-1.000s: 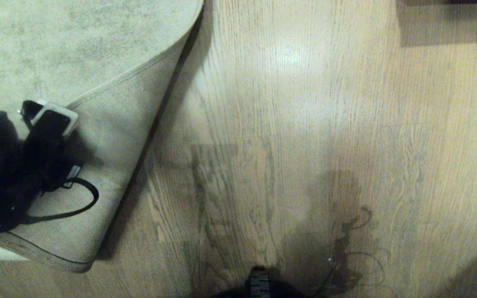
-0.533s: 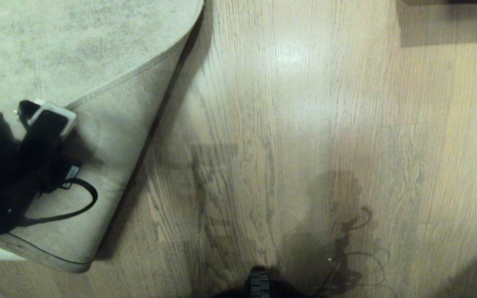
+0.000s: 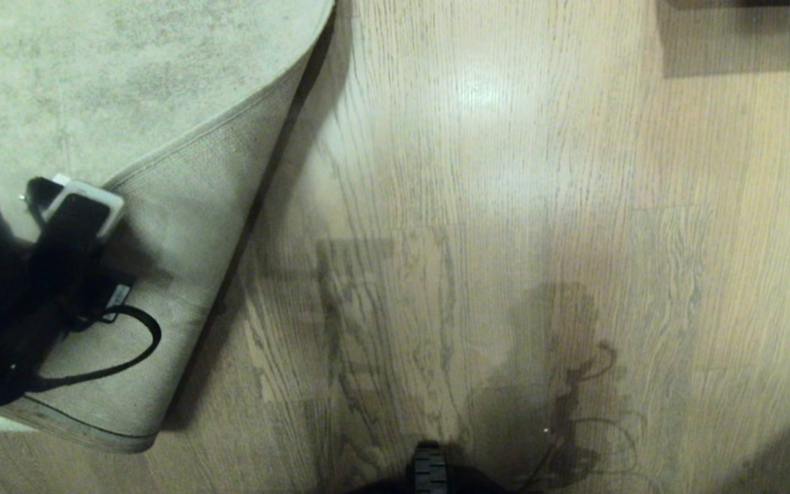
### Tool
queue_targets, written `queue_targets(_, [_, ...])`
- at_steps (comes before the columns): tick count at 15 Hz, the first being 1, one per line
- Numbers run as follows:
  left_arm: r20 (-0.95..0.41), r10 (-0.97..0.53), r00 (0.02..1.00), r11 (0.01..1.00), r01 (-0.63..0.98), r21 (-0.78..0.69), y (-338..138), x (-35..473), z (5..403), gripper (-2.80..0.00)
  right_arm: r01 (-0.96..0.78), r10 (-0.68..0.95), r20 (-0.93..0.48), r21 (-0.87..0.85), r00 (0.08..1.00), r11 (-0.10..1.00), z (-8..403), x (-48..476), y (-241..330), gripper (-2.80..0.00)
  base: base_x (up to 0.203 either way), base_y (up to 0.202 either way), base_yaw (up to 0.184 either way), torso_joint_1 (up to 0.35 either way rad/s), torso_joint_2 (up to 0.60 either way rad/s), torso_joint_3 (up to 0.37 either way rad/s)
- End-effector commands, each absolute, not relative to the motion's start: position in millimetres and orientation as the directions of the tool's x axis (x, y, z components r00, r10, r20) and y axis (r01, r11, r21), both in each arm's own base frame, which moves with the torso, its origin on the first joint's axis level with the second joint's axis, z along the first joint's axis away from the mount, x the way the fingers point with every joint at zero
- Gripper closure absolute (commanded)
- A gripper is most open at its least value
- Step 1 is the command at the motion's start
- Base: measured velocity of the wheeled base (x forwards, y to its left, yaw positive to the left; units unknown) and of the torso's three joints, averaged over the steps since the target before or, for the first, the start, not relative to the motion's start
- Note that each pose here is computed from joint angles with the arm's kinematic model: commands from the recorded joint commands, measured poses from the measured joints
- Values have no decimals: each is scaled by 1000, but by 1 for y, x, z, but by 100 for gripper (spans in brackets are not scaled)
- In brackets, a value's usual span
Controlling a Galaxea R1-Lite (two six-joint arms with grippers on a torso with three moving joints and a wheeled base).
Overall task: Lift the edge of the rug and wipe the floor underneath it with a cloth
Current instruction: Wipe the floor under the carpet with a rag
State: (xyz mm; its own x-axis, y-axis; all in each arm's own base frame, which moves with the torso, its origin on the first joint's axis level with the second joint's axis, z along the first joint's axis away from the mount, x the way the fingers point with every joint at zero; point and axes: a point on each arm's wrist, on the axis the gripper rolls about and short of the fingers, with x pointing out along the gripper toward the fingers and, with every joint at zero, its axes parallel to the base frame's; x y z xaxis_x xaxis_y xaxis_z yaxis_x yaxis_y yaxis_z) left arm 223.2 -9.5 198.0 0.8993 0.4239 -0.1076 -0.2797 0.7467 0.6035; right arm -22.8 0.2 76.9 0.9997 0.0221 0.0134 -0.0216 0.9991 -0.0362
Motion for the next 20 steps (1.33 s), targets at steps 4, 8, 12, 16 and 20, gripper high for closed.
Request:
queue_targets(4, [-111,424,899,745,-276,608,-10,222,196,0,-22,23,19,-49,1000,999,79,-23,0,0,0,0,0,0,0,0])
queue_targets(8, [-106,427,898,746,-284,602,-9,221,197,0,-50,52,29,-50,998,997,103,-29,1,0,0,0,0,0,0,0])
queue_targets(12, [-107,429,897,747,-286,600,-9,219,197,0,-88,87,-25,-58,996,994,136,-19,1,0,0,0,0,0,0,0])
queue_targets(16, [-103,430,897,746,-289,600,-9,221,198,0,-237,228,-120,-74,966,969,173,10,5,0,0,0,0,0,0,0])
queue_targets(20, [-110,431,895,745,-284,603,-9,220,196,0,-425,402,-206,-82,892,902,196,52,10,0,0,0,0,0,0,0])
